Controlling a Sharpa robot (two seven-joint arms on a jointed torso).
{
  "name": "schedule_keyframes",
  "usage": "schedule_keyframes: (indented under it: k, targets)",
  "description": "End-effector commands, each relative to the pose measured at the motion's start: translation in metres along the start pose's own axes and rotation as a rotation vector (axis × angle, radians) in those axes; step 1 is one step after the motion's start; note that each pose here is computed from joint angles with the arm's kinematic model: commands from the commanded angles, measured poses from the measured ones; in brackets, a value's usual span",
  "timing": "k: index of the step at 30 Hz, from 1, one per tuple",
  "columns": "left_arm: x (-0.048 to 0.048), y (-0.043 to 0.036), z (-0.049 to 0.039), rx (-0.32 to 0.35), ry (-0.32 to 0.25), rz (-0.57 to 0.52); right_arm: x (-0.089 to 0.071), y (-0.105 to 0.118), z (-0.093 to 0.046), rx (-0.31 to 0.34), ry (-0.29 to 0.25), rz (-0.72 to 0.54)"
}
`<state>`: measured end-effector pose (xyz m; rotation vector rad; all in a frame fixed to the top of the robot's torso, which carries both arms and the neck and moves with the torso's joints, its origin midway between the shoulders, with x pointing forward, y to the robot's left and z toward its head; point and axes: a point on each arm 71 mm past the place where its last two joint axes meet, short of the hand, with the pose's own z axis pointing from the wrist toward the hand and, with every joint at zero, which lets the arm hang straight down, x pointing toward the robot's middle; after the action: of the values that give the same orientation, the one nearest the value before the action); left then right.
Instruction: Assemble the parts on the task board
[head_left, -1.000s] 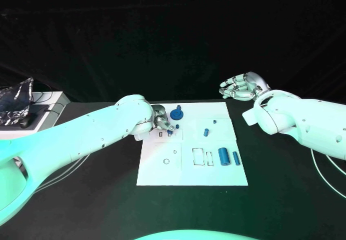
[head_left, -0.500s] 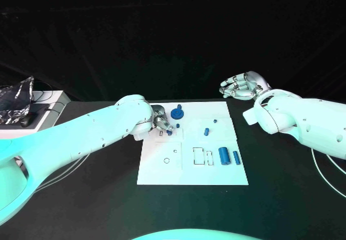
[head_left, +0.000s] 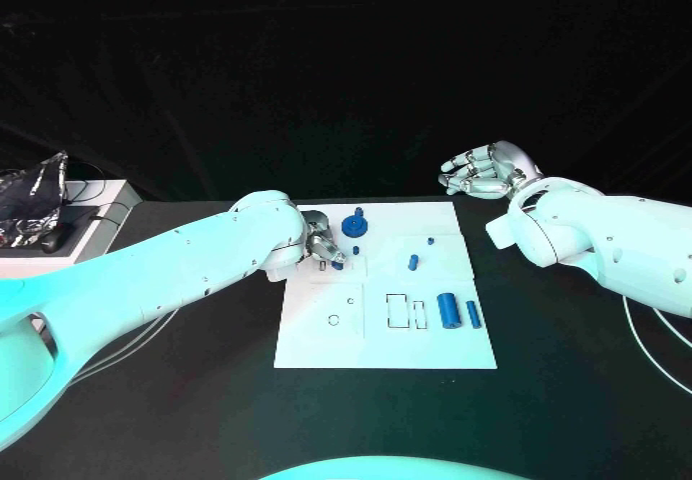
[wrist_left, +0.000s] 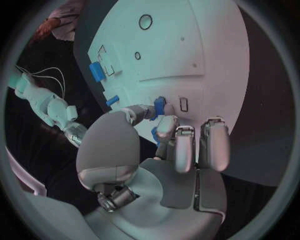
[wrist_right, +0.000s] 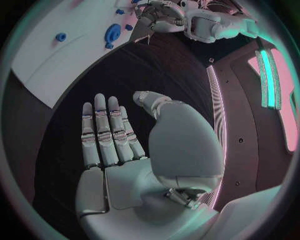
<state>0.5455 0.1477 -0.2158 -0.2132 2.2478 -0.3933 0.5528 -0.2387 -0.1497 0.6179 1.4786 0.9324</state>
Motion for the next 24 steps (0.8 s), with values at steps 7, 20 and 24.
schedule_keyframes:
  k: [7,20,24]
  targets:
    - [0.0018,-0.0003,0.0004,0.003,0.013,0.018,0.0022,0.0014,0.0002,-0.011,0.017,0.001]
    - [0.0028,-0.0015,0.0004,0.004,0.021,0.022,0.0027,0.0017,0.0003,-0.011,0.018,0.001]
    - [0.0043,-0.0023,0.0007,0.004,0.038,0.025,0.0029,0.0018,0.0003,-0.012,0.019,0.001]
